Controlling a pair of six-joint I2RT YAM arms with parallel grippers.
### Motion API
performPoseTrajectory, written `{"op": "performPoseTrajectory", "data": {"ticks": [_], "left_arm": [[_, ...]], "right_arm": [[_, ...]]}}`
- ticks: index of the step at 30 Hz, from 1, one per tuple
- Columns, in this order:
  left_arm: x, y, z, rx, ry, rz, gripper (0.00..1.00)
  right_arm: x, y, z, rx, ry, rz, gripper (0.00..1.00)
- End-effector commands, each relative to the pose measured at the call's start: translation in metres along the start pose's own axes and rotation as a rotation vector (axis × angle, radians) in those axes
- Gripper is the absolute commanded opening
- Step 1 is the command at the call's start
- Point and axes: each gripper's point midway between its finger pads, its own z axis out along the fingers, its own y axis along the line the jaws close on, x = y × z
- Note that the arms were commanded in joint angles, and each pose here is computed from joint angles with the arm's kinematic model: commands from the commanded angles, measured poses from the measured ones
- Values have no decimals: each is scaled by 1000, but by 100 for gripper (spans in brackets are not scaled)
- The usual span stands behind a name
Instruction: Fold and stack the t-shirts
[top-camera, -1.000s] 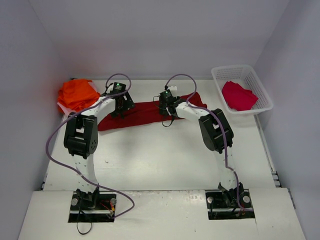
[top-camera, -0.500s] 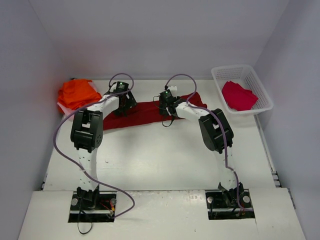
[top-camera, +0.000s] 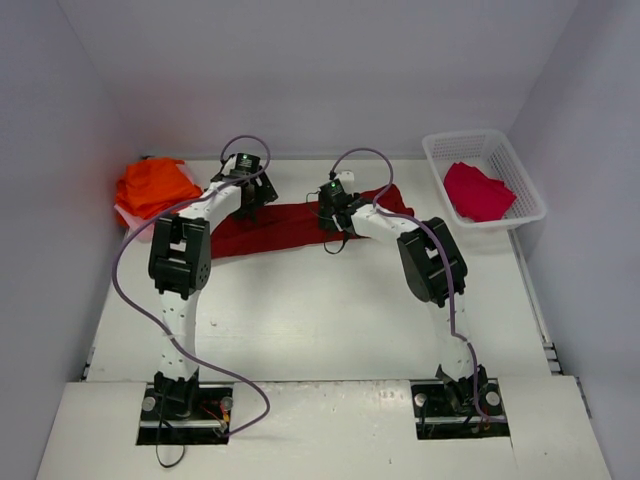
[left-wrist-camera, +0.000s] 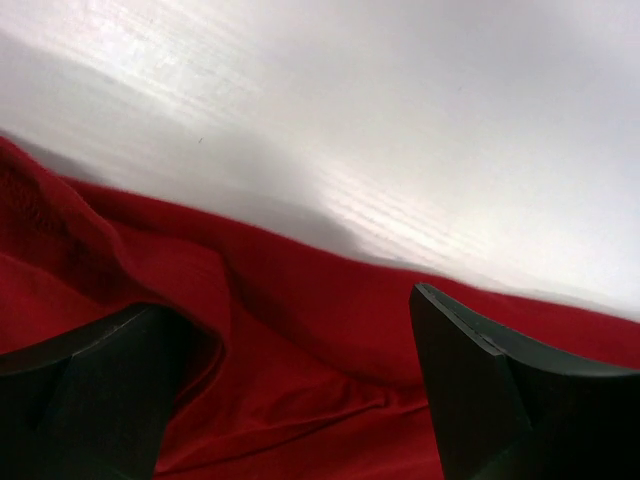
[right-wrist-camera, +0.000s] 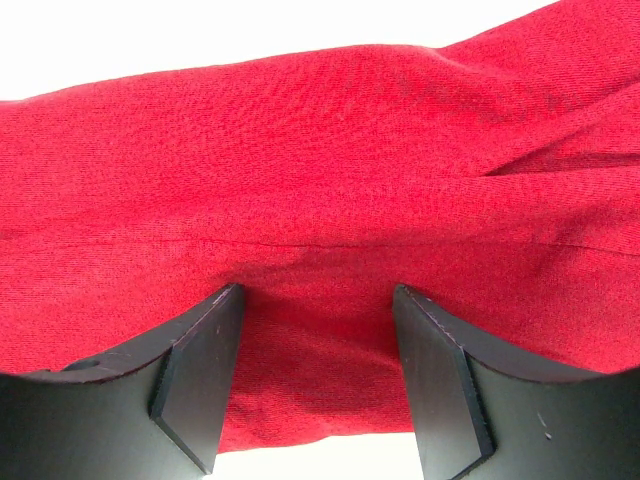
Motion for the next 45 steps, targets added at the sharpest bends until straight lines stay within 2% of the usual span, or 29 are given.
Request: {"op": "performPoseTrajectory", "data": {"ticks": [1,14,19,27,28,30,36,39,45], "left_arm": [[-40,-23,-20,57,-88,-35,82],[-81,-28,5,75,-131,-97,82],[-96,-23,-4,71,-158,-98,82],[-113,-25,-53,108,-213,-88,82],[-115,-27,-84,131,-223,-80,82],[-120,-30,-100,150,-238,-78,82],[-107,-30,-151,194,-243,-66,82],[-80,-37,-175,200,-231,-32,82],[-30,-24,-176,214,-158,-95,82]], "right_arm": [[33,-18,1,57,100,-26,58],[43,-24,7,73,119,-25,58],[37,-27,4,78,107,-26,58],[15,-28,-13,72,59,-20,58],[2,-29,-26,74,30,-16,58],[0,-31,-29,78,24,-18,58],[-26,-35,-54,82,-32,-13,59],[-43,-39,-68,91,-66,-20,59],[-72,-41,-95,60,-124,19,59]]}}
